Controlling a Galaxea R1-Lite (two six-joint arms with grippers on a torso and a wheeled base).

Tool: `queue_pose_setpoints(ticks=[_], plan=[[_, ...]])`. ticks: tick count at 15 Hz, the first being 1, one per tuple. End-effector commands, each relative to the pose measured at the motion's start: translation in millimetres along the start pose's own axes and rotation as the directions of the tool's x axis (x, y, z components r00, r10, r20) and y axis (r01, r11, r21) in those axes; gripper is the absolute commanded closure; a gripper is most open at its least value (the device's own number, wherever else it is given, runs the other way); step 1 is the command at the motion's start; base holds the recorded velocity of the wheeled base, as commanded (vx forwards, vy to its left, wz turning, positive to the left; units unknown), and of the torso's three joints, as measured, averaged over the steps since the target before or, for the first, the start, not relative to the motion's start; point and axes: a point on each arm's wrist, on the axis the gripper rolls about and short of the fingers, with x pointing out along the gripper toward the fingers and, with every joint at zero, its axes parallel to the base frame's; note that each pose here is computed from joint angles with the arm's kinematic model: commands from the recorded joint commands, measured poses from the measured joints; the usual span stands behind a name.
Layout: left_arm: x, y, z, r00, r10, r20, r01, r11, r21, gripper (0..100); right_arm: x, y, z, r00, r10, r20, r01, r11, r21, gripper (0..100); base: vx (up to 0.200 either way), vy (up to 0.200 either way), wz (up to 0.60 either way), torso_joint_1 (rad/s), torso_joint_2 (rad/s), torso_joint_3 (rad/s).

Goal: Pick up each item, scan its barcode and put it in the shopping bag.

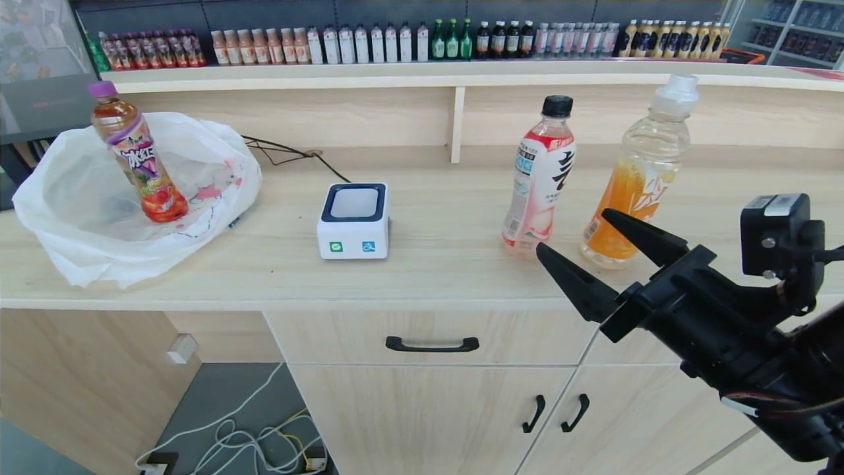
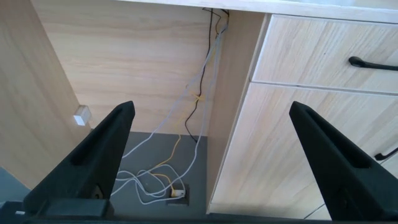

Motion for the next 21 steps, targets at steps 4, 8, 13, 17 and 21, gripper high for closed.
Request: queue_pose_setpoints(ticks=[4,8,13,17,21], plan=[[0,0.0,0.0,1.0,-0.002,0.0,0.002,1.0,0.002,0,12,0,-7,1.0,-0.018,-0.011,0.018,1.0,-0.011,0,0.0,0.0,0.0,0.0,0.0,0.0],[0,0.0,0.0,1.0,0.0,0.0,0.0,1.0,0.002,0,21,-2,-16,0.996,-0.086,-0.033,0.086,0.996,-0.026,0,0.0,0.0,0.0,0.0,0.0,0.0],[0,0.0,0.0,1.0,-0.002,0.0,0.002,1.0,0.002,0,34,-4,-22,0.995,-0.097,-0.031,0.095,0.994,-0.05,0,0.0,0.0,0.0,0.0,0.0,0.0],[0,0.0,0.1,1.0,-0.002,0.002,0.002,1.0,-0.002,0,42,-10,-23,0.993,-0.12,-0.02,0.118,0.991,-0.056,0,0.0,0.0,0.0,0.0,0.0,0.0],[0,0.0,0.0,1.0,-0.002,0.0,0.002,1.0,-0.002,0,51,-17,-29,0.989,-0.148,-0.019,0.146,0.987,-0.063,0,0.0,0.0,0.0,0.0,0.0,0.0]])
